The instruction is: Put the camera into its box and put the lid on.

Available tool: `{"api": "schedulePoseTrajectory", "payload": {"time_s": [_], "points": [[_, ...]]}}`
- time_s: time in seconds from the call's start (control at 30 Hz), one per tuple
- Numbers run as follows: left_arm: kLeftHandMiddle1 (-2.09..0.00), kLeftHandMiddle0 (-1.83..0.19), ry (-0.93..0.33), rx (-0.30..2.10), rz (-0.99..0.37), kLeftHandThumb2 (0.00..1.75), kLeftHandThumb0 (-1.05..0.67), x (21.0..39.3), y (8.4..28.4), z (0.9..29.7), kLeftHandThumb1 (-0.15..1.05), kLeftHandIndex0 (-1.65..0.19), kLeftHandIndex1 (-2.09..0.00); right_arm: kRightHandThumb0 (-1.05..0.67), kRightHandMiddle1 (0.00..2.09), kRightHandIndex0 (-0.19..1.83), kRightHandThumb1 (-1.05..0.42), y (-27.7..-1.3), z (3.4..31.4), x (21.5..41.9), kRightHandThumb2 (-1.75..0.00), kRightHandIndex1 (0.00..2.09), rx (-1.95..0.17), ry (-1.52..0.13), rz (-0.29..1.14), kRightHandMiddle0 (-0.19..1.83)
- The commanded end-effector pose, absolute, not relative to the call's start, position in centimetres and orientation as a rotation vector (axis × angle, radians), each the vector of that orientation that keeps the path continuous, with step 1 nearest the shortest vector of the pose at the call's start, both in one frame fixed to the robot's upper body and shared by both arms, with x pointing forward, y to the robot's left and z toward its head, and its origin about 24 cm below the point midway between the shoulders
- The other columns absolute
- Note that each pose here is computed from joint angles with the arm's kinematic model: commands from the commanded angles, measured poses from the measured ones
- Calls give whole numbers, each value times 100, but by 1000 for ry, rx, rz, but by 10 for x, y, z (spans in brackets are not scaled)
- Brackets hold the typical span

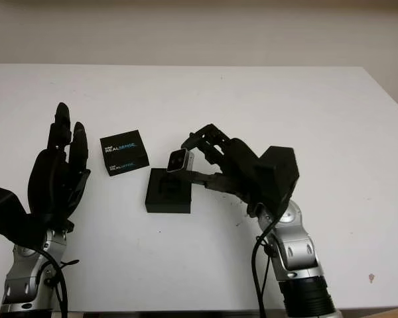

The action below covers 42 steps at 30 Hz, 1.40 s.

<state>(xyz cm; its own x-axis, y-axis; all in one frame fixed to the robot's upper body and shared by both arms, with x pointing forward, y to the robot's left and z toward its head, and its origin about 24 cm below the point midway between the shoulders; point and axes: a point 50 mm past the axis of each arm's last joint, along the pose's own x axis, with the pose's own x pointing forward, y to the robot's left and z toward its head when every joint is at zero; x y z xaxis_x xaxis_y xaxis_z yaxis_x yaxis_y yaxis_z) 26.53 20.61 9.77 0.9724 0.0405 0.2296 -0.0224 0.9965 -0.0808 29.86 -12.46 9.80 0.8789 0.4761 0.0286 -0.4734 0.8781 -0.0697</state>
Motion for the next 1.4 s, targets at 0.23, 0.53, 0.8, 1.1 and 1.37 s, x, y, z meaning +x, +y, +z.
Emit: {"api": "schedulePoseTrajectory", "payload": {"time_s": [0.23, 0.53, 0.8, 1.1, 1.37], "points": [[0, 19, -231, -75, 32, 46, -68, 264, 207, 97, 105, 19, 0, -38, 186, 9, -104, -117, 87, 302, -6, 8, -55, -36, 489, 11], [0, 19, -231, -69, 33, 46, -69, 264, 207, 96, 105, 19, 0, -41, 183, 11, -102, -110, 80, 308, -5, 8, -59, -16, 506, 17], [0, 19, -223, -65, 35, 47, -70, 265, 206, 96, 105, 19, 0, -42, 177, 13, -100, -107, 78, 315, -5, 8, -69, 6, 525, 21], [0, 19, -223, -64, 34, 48, -71, 264, 205, 96, 105, 19, 0, -44, 173, 15, -99, -101, 79, 320, -5, 9, -68, -16, 570, 25], [0, 19, -223, -71, 40, 47, -71, 264, 205, 96, 105, 19, 0, -43, 171, 17, -98, -99, 77, 319, -5, 9, -106, -19, 596, 28]]}}
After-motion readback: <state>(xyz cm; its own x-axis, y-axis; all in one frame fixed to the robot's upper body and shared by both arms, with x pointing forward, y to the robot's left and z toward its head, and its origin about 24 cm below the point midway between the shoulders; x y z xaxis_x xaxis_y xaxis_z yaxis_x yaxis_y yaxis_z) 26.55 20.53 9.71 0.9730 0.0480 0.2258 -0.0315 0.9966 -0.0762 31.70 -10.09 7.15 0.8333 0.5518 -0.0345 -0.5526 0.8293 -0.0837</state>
